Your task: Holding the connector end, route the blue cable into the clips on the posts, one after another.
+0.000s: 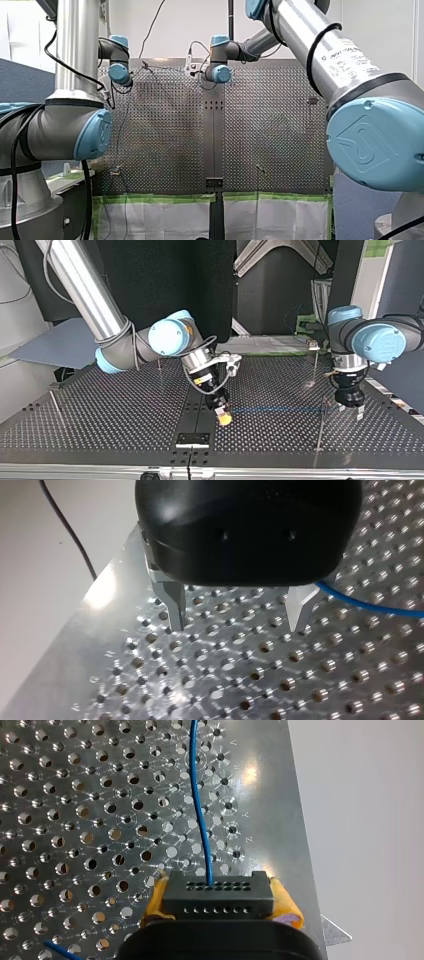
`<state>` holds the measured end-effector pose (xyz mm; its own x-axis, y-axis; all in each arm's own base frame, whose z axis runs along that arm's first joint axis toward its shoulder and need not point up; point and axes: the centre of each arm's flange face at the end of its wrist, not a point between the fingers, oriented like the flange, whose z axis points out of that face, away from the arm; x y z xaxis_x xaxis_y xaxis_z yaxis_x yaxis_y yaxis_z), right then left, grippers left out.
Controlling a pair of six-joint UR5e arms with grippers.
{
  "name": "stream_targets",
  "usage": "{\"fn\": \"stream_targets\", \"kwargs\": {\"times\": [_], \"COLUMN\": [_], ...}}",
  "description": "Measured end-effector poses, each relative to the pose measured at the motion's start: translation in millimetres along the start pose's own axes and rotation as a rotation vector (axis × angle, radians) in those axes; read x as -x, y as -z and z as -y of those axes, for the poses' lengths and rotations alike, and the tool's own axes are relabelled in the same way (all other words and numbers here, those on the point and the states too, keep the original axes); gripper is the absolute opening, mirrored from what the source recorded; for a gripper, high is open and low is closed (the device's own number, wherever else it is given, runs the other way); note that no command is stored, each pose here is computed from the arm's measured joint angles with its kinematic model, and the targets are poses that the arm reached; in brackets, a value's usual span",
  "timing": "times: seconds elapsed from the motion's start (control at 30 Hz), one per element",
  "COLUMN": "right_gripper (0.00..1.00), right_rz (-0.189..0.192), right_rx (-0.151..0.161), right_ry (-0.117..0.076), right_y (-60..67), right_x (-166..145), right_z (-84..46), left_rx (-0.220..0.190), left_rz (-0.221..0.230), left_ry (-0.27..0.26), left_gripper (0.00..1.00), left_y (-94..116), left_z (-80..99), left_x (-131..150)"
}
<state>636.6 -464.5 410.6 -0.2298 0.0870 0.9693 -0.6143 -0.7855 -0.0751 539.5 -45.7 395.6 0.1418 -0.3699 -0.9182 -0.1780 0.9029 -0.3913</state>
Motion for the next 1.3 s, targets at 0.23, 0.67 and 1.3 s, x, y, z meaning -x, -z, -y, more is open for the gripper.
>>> {"fn": "stream_targets", "kwargs": {"times": [0.23, 0.67, 1.3], "right_gripper": [0.0, 0.0, 0.0], "right_rz": [0.0, 0.003, 0.019], "right_rx": [0.0, -0.003, 0.002], "right_ry": [-0.001, -0.002, -0.008], "right_y": [0.0, 0.1, 1.8], "right_x": [-0.1, 0.2, 1.7], "right_z": [-0.8, -0.5, -3.2], "left_rx": [-0.03, -0.089, -0.143], "left_rz": [-0.093, -0.23, -0.108], "left_ry": [0.048, 0.107, 0.007], "left_gripper": [1.0, 1.0, 1.0], "left_y": [33.5, 110.8, 139.2], "left_z": [1.1, 20.1, 41.8], "left_x": [-4.2, -8.2, 36.1]}}
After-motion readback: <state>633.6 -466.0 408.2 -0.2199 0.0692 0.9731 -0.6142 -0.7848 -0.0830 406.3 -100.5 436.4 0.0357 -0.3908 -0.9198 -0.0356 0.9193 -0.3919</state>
